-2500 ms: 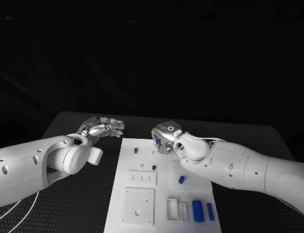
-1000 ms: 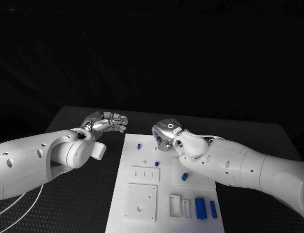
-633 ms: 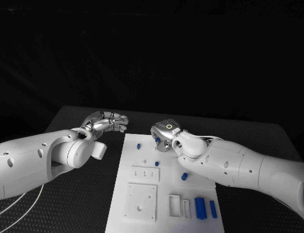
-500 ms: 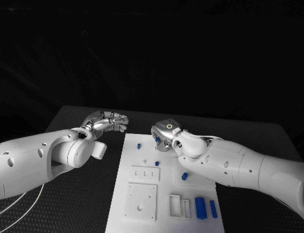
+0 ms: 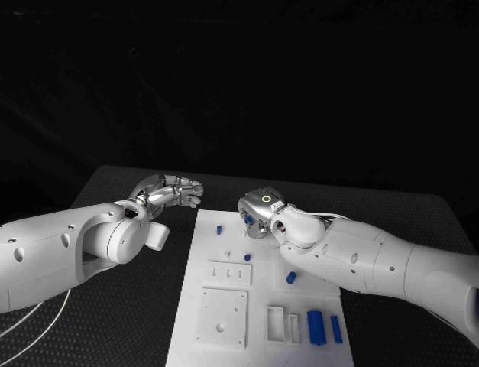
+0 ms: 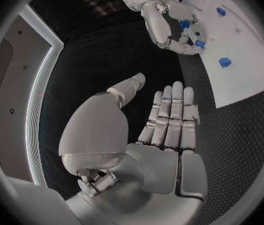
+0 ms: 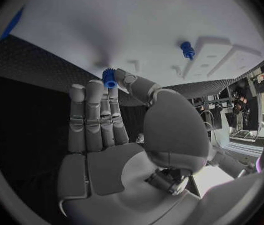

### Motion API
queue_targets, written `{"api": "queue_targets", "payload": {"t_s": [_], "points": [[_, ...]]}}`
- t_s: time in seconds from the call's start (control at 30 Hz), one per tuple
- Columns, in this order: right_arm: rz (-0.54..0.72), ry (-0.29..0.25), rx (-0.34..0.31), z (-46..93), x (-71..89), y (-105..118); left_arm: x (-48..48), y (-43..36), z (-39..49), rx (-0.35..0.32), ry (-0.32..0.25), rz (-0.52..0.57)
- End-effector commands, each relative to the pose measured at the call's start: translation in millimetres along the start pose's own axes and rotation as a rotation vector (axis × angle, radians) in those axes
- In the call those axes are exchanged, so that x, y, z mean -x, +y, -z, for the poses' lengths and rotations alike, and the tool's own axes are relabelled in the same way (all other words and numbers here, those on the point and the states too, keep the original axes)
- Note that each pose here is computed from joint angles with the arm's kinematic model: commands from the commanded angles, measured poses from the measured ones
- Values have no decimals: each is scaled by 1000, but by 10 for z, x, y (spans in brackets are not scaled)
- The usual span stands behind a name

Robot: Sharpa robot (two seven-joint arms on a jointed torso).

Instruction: Assemble the parts on the task board

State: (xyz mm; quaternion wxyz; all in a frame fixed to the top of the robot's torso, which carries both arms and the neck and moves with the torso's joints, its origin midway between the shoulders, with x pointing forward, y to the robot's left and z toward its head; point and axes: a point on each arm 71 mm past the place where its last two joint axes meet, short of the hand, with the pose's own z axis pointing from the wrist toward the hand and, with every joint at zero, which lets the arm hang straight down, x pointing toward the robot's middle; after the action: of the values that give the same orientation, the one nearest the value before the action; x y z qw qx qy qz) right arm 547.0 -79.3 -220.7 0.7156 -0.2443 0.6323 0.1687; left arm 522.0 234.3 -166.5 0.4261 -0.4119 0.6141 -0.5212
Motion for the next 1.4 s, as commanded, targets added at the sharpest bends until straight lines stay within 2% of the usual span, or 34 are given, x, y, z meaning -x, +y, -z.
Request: {"api": "queue_targets", "payload": {"t_s": [0.03, 0.33, 0.9, 1.2, 1.4], "points": [[-7, 30, 7, 6, -44, 1, -15, -31, -6, -11, 5, -3], [-32, 37, 3, 1, -56, -2, -13, -31, -6, -10, 4, -3], [-67, -4, -10, 60, -18, -44, 30, -36, 0, -10, -8, -6], [-110, -63, 11, 161, 188, -79, 95, -45, 10, -13, -22, -10], [-156, -86, -27, 310, 354, -329, 138, -38, -4, -13, -28, -12]]}}
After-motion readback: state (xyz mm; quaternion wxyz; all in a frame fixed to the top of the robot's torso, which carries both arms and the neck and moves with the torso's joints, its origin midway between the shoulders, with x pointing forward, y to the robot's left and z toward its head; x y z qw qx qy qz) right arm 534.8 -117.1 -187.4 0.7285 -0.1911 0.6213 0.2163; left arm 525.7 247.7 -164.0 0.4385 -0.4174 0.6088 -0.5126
